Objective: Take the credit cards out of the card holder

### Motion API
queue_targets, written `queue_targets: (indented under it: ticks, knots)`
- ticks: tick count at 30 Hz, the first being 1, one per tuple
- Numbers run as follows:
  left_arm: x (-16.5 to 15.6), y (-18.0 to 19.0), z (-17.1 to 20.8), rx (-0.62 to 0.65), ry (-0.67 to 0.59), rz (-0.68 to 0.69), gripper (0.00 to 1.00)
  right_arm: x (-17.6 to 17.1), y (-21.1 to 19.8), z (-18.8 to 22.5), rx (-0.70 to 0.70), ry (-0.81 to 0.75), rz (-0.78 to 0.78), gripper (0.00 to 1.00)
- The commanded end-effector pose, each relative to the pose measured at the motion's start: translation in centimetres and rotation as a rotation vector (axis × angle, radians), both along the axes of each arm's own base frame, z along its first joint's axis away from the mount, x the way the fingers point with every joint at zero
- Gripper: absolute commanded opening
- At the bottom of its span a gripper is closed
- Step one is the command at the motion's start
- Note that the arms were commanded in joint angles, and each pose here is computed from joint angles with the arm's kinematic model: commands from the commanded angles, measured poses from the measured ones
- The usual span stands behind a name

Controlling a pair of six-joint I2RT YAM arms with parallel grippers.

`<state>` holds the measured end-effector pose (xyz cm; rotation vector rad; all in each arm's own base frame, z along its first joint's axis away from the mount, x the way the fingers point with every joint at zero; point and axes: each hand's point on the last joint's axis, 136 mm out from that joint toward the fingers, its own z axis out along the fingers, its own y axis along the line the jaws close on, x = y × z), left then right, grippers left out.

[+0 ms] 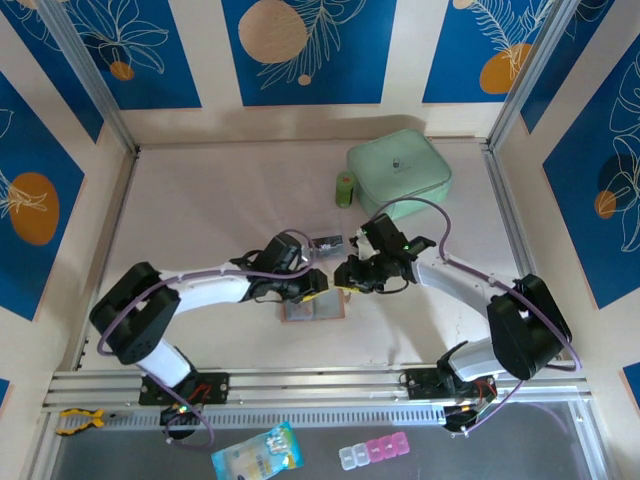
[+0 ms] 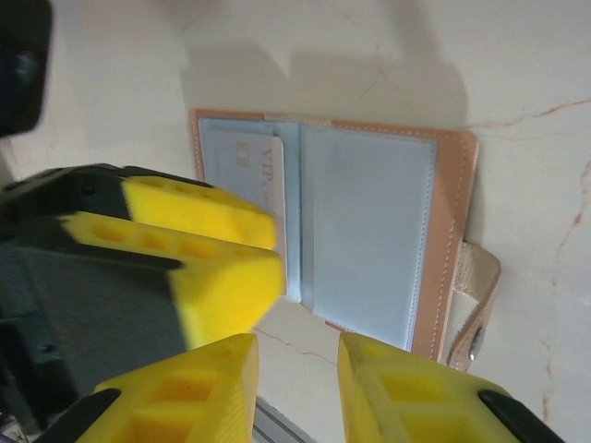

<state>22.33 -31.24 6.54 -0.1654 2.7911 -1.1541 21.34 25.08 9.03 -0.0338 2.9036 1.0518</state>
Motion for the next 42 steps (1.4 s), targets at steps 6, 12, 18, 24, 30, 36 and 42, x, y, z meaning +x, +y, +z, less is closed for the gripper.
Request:
queue_targets:
  ticks: [6, 12, 18, 24, 30, 36, 42]
  knots:
    - [-0.3, 5.0, -0.5, 0.064, -0.013, 0.073, 0.33, 0.0, 2.7, -0.4, 0.018, 0.033, 0.045, 0.28]
    - [-1.0, 7.9, -1.1, 0.122, -0.014, 0.107, 0.25, 0.0, 4.6, -1.5, 0.023, 0.061, 0.076, 0.26]
    - [-1.2, 8.5, -2.2, 0.126, 0.015, 0.105, 0.20, -0.1, 6.1, -2.3, 0.021, 0.078, 0.098, 0.24]
    - [-1.2, 8.2, -3.0, 0.106, 0.031, 0.099, 0.16, -0.2, 6.8, -3.0, 0.019, 0.093, 0.111, 0.22]
    - [-1.3, 8.2, -3.7, 0.108, 0.045, 0.094, 0.13, -0.3, 7.2, -3.5, 0.024, 0.105, 0.117, 0.21]
    - [-1.5, 8.5, -4.3, 0.125, 0.066, 0.095, 0.13, -0.2, 7.6, -4.0, 0.028, 0.117, 0.122, 0.21]
    - [-1.7, 8.7, -4.7, 0.137, 0.080, 0.097, 0.13, -0.3, 7.8, -4.4, 0.033, 0.123, 0.129, 0.21]
